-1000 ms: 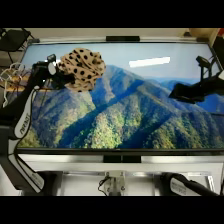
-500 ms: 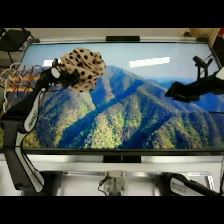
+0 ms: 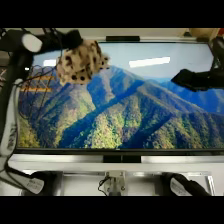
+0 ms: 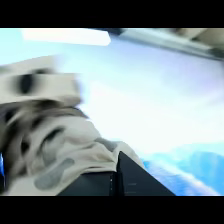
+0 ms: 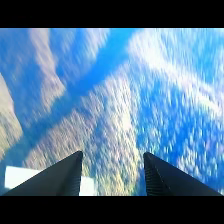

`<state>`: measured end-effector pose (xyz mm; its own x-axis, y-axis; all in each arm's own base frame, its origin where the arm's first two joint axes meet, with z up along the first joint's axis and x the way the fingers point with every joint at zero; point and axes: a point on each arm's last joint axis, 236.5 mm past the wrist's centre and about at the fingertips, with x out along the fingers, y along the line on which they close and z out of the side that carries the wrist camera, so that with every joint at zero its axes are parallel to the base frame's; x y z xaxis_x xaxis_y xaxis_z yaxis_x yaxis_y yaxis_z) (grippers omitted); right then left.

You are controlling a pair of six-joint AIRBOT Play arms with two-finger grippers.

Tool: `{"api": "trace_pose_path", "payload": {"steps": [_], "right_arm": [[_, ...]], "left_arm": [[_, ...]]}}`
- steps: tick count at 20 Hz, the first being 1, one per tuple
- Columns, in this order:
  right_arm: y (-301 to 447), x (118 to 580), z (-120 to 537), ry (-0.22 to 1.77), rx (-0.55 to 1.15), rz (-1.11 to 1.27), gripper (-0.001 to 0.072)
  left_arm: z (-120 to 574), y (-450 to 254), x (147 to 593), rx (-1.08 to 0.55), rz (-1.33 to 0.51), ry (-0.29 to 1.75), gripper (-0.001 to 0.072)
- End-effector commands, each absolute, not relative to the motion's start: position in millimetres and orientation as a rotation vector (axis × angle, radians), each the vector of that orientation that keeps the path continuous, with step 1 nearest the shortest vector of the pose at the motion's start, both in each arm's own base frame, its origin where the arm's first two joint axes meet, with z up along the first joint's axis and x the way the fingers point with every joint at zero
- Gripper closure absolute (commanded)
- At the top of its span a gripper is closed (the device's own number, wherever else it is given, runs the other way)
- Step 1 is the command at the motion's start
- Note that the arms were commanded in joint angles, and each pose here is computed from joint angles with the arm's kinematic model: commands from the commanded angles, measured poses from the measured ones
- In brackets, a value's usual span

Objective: Fold the shirts.

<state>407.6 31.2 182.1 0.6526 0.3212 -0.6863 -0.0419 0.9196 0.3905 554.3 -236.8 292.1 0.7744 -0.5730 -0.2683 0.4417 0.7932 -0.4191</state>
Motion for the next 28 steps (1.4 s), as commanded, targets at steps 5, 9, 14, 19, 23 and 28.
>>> {"api": "trace_pose_path", "payload": {"steps": [5,9,14,19,23,28], "right_arm": [[40,315,328,0.418,0.246,0.206,0.0222],[39,267,274,0.699,0.221,0.174,0.0115],[42,255,194,0.958,0.263,0.181,0.0035],[48,261,114,1.158,0.364,0.188,0.0035],[61,290,59,1.201,0.457,0.191,0.0035],[120,310,-8,1.328,0.342,0.321,0.0035]], "left_arm": [[416,-291,360,-0.144,-0.761,0.242,0.0666],[258,-359,336,-0.171,-0.769,0.651,0.0665],[106,-436,289,-0.231,-0.813,0.965,-0.0013],[122,-294,371,0.023,-0.540,1.015,-0.0013],[99,-151,423,-0.070,-0.211,1.135,-0.0013],[-5,-112,418,-0.287,-0.116,1.401,-0.0013]]}}
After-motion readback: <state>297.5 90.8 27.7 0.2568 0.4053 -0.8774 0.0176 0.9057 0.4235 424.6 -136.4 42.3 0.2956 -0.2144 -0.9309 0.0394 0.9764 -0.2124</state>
